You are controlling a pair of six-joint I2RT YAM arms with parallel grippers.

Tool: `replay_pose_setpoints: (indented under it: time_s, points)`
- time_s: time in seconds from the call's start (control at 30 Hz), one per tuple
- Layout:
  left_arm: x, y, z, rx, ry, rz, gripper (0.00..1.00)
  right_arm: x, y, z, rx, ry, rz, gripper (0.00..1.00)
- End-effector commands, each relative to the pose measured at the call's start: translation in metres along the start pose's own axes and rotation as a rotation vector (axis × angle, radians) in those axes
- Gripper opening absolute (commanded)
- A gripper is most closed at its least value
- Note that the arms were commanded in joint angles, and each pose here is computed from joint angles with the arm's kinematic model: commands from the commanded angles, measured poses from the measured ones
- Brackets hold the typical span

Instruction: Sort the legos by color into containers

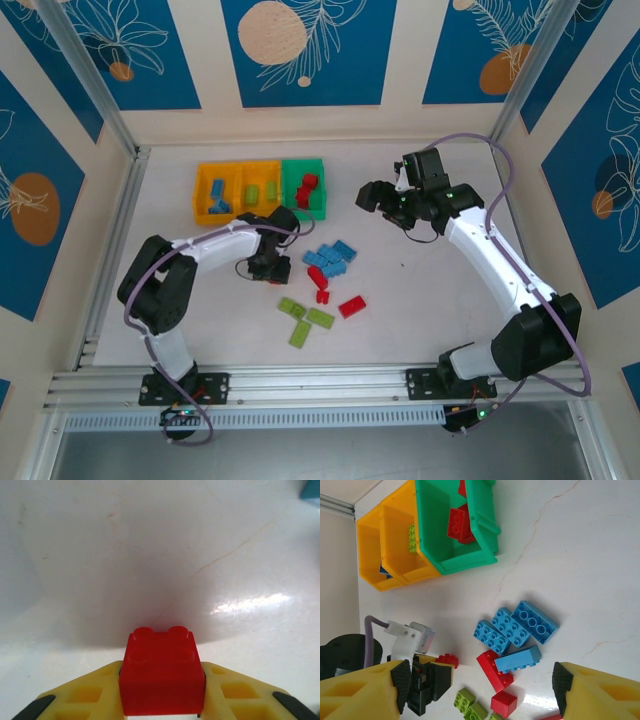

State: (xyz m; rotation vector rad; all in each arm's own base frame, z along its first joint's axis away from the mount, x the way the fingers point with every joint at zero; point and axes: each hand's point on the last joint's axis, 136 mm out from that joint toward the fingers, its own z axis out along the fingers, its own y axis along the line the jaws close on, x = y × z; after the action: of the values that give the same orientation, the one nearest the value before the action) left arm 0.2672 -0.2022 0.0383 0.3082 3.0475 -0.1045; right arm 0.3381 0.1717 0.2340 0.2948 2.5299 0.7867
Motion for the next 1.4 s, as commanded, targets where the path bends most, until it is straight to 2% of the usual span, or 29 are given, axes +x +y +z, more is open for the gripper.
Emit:
replay_pose_setpoints:
  time_s: [0.0,0.13,0.23,0.33,0.47,0.6,0.67,0.77,0.9,1.0,1.17,1.27,1.37]
  points:
    - [-0.02,-0.01,-0.045,0.046,-0.128,0.029,0.33,0.001,0.004,-0.005,-0.014,-0.001,-0.004,0.77]
    - [-0.078,-0.025,-0.105,0.092,-0.392,0.053,0.33,-0.001,0.006,-0.007,-0.019,-0.004,-0.003,0.77]
    - [-0.137,-0.023,-0.127,0.04,-0.528,0.065,0.33,-0.001,0.007,-0.008,-0.016,-0.003,-0.002,0.77]
    - [-0.2,-0.015,-0.132,-0.036,-0.604,0.058,0.32,-0.001,0.008,-0.012,-0.015,-0.01,0.0,0.77]
    - [-0.271,-0.006,-0.123,-0.046,-0.674,0.008,0.32,0.0,0.007,-0.016,-0.01,-0.023,0.012,0.77]
    - [-0.311,0.002,-0.117,-0.038,-0.703,-0.01,0.34,0.001,0.007,-0.02,-0.01,-0.032,0.012,0.77]
    - [-0.321,-0.002,-0.118,-0.008,-0.714,0.017,0.4,0.002,0.007,-0.022,-0.005,-0.035,0.01,0.77]
    - [-0.326,-0.004,-0.126,0.01,-0.741,0.042,0.55,0.003,0.005,-0.023,-0.002,-0.039,0.011,0.77]
    - [-0.32,-0.005,-0.153,0.031,-0.764,0.047,0.57,0.005,0.003,-0.022,0.003,-0.035,0.008,0.77]
    - [-0.304,-0.012,-0.188,0.096,-0.797,0.042,0.55,0.006,0.001,-0.017,0.01,-0.027,0.001,0.77]
    - [-0.242,-0.018,-0.272,0.232,-0.943,0.054,0.54,0.012,-0.018,0.005,0.095,0.024,-0.046,0.77]
    - [-0.193,-0.015,-0.304,0.257,-1.033,0.115,0.54,0.02,-0.032,0.025,0.163,0.088,-0.087,0.77]
    - [-0.147,-0.015,-0.314,0.255,-1.064,0.234,0.54,0.032,-0.042,0.042,0.206,0.157,-0.099,0.76]
